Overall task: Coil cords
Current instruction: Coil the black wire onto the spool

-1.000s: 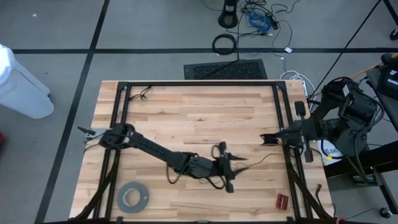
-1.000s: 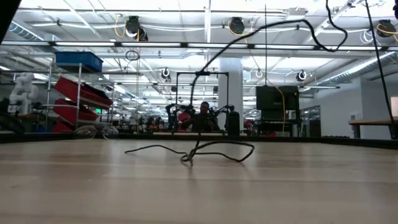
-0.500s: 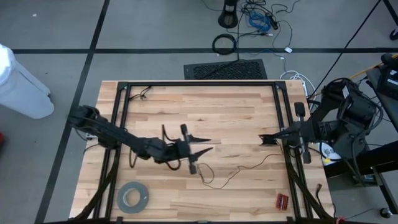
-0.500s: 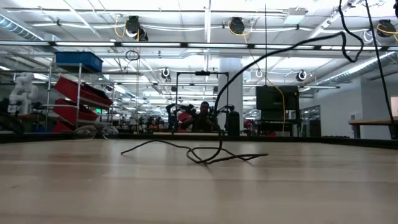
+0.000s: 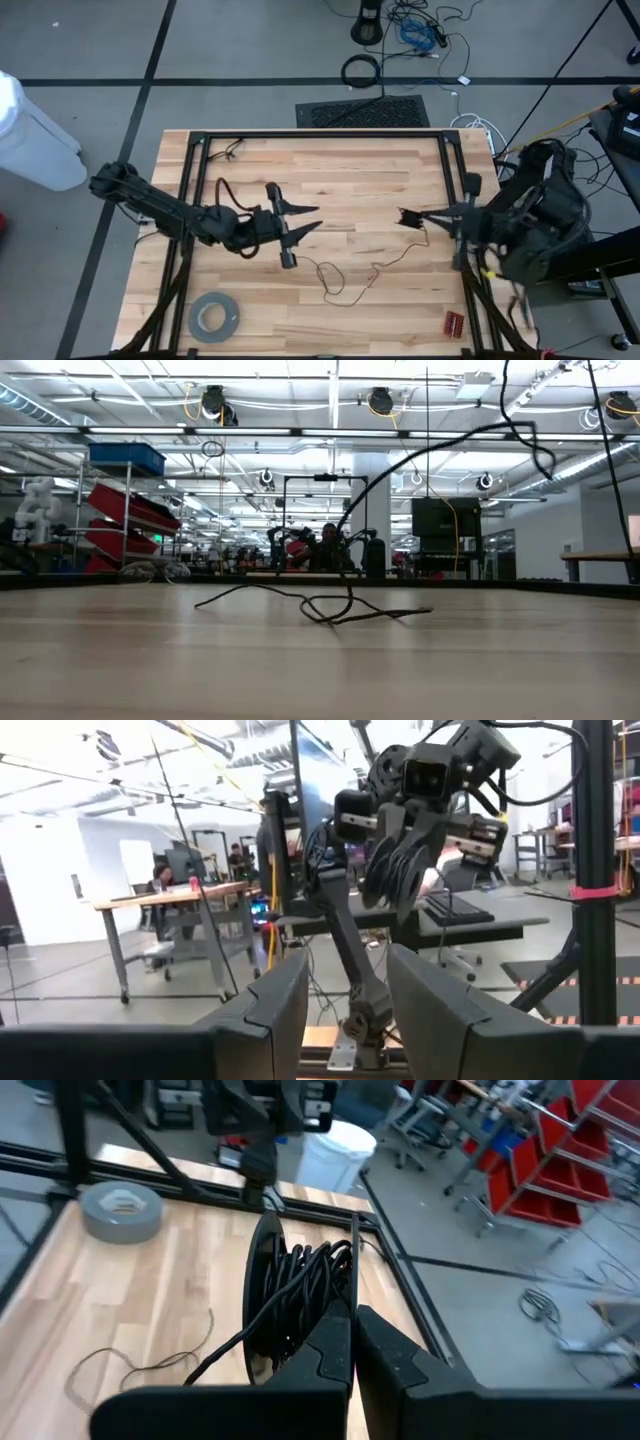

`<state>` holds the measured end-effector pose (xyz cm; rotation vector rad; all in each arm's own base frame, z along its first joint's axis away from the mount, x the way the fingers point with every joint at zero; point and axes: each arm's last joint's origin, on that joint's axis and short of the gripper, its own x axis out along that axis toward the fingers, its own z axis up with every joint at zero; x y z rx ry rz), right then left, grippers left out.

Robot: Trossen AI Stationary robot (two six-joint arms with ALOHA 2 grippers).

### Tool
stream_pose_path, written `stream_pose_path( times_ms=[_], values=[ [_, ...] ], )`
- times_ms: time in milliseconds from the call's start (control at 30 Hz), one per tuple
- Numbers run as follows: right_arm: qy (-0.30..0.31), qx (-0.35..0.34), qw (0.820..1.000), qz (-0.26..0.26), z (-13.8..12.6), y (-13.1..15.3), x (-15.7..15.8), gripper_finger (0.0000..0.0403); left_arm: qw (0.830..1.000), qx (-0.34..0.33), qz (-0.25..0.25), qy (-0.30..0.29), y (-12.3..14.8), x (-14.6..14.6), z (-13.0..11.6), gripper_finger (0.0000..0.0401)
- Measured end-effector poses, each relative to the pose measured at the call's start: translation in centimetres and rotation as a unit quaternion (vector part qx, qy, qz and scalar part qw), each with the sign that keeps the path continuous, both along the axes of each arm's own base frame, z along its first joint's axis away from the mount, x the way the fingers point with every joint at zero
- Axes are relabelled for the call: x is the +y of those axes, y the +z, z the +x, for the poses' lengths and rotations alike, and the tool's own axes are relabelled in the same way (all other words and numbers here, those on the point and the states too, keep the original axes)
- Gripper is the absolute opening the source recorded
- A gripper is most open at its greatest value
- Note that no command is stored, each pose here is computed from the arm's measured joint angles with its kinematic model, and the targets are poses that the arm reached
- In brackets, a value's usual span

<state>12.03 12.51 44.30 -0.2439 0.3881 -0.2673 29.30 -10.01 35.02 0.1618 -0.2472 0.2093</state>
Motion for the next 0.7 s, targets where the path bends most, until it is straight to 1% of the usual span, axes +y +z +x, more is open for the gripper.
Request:
stream_pose_path(
  times_ms=[200,400,533,633,700],
  values=[
    [-0.03,0.017,0.999,0.012,3.2,-0.9,1.1,0.0,1.0,0.009,0.012,-0.021,0.1,0.2,-0.1,0.0143],
    [-0.044,0.053,0.998,0.004,6.8,-2.0,1.2,0.0,0.999,0.033,0.021,-0.029,-0.4,-0.2,-0.1,0.0143],
    [-0.024,0.055,0.998,0.014,8.6,-1.9,1.0,0.0,0.998,0.052,0.015,-0.036,-0.9,-0.5,-0.1,0.0143],
    [-0.003,0.038,0.999,0.014,9.6,-1.5,1.2,0.0,0.997,0.053,0.016,-0.05,-0.9,-1.3,-0.4,0.0143],
    [0.004,0.026,1.0,0.007,10.1,-1.3,1.5,0.0,0.996,0.054,0.026,-0.062,-0.8,-2.1,-0.8,0.0143]
  ],
)
